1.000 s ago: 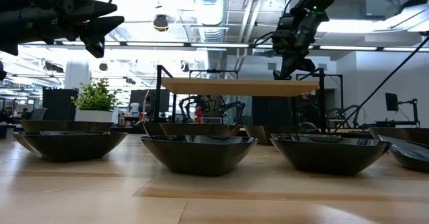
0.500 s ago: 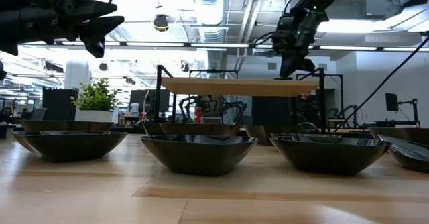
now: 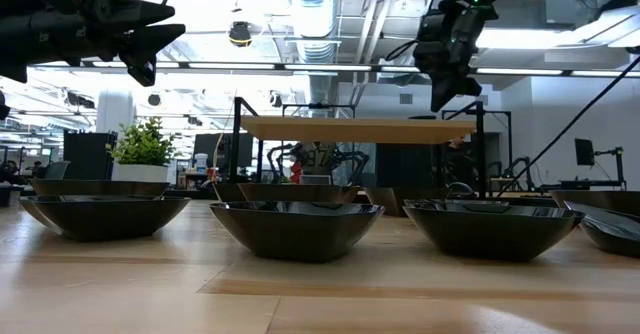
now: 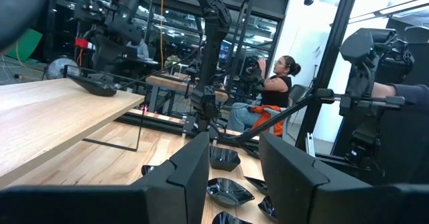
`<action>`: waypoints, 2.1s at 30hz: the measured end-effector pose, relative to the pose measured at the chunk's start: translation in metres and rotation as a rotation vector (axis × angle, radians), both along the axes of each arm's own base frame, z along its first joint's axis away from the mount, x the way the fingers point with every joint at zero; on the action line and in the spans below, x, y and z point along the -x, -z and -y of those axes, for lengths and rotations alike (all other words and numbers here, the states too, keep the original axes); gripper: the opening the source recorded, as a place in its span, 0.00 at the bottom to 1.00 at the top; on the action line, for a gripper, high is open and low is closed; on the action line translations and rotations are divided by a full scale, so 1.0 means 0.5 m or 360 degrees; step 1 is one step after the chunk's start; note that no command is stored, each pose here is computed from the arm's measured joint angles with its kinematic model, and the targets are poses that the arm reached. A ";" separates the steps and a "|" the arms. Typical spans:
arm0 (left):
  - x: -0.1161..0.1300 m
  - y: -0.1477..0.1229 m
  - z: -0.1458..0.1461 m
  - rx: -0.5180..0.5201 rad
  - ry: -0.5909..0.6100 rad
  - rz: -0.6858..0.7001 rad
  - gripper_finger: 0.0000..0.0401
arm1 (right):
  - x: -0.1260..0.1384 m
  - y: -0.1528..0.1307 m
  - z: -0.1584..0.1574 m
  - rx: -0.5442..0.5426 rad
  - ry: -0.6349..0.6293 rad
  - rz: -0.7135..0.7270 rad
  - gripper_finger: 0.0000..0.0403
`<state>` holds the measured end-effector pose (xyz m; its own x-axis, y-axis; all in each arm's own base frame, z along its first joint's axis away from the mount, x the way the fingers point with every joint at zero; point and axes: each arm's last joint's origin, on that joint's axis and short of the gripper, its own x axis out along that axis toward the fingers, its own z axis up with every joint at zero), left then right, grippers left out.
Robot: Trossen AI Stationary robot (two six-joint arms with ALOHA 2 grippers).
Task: Pick & Place Mini shaped plates
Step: Stack the drop shaped plate on top of the other drop shaped plate on the shelf
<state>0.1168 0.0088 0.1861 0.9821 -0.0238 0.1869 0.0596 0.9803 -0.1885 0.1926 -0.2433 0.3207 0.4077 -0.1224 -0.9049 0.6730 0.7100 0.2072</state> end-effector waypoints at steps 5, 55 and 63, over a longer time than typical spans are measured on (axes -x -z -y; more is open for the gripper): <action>0.000 0.000 0.000 0.0001 0.0000 0.0000 0.33 | -0.019 0.002 -0.019 0.0012 -0.0056 -0.0059 0.00; 0.000 0.000 0.000 0.0041 0.0007 -0.0002 0.33 | 0.205 0.231 -0.742 -0.1100 0.0697 -0.0697 0.00; 0.000 0.000 0.000 0.0041 0.0008 -0.0002 0.33 | 0.202 0.247 -0.753 -0.0996 0.0695 -0.0715 0.09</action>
